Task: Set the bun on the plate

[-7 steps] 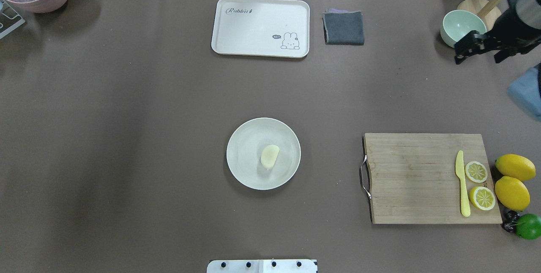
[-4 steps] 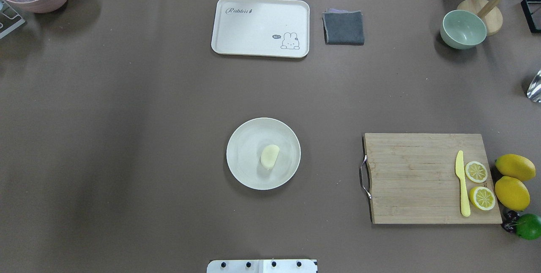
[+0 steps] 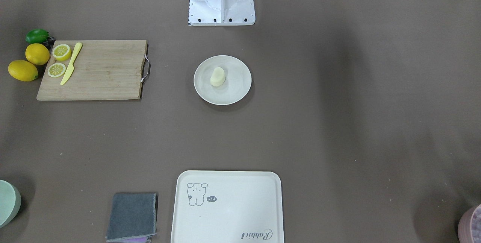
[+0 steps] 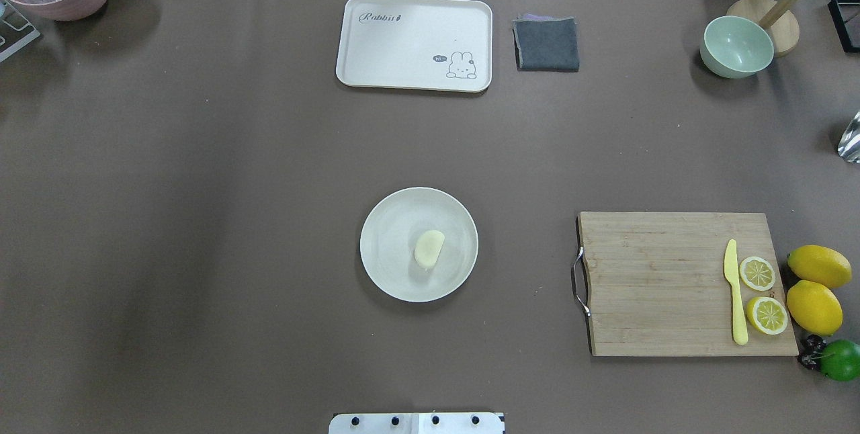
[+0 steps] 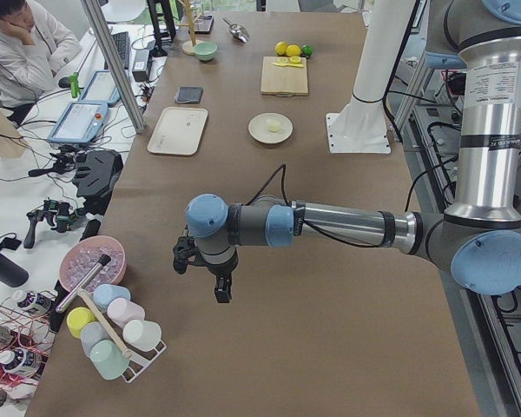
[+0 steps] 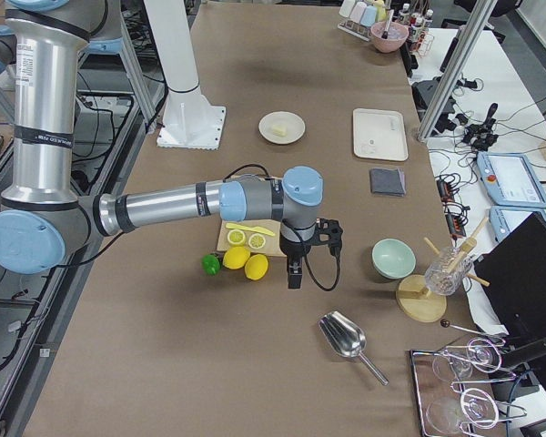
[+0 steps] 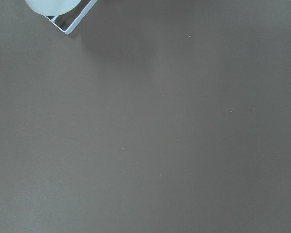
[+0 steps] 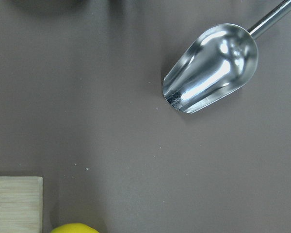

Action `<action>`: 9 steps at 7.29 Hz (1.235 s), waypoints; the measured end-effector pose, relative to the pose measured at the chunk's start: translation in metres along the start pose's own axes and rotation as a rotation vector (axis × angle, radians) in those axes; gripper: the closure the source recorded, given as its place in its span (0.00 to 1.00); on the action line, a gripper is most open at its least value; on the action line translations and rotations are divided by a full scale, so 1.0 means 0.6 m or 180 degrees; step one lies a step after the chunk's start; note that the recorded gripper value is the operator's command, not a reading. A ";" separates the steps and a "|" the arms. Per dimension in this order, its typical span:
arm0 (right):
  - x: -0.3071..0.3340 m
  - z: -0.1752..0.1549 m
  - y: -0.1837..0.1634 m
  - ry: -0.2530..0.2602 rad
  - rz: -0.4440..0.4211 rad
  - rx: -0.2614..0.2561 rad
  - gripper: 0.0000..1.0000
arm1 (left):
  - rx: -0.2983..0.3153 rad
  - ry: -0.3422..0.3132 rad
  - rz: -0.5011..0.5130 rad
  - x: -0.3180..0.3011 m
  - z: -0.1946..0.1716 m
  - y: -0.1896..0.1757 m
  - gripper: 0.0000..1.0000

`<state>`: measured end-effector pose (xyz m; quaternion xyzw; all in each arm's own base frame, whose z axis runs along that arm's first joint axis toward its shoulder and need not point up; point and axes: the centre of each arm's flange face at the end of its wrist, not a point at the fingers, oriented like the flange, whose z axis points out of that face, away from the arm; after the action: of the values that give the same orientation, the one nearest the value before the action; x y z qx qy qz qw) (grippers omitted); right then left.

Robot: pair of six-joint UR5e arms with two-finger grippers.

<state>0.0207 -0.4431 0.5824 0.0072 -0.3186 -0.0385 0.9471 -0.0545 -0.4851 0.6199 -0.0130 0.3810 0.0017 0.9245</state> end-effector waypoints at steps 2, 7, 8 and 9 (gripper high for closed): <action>0.012 0.017 0.002 -0.0008 0.0002 -0.0067 0.00 | 0.0012 -0.0047 0.0011 0.001 -0.003 -0.004 0.02; 0.033 0.044 0.005 -0.0004 0.0069 -0.0176 0.00 | 0.0048 -0.0050 0.0043 0.009 -0.012 -0.010 0.02; 0.036 0.047 0.006 0.0011 0.0067 -0.0186 0.00 | 0.0060 -0.0049 0.0054 0.013 -0.015 -0.011 0.02; 0.039 0.050 0.009 0.0029 0.0068 -0.0199 0.00 | 0.0063 -0.0050 0.0057 0.013 -0.016 -0.009 0.02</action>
<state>0.0214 -0.4392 0.6206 -0.0256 -0.3131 -0.0382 0.9486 -0.0557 -0.4909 0.6076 -0.0004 0.3738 0.0063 0.9275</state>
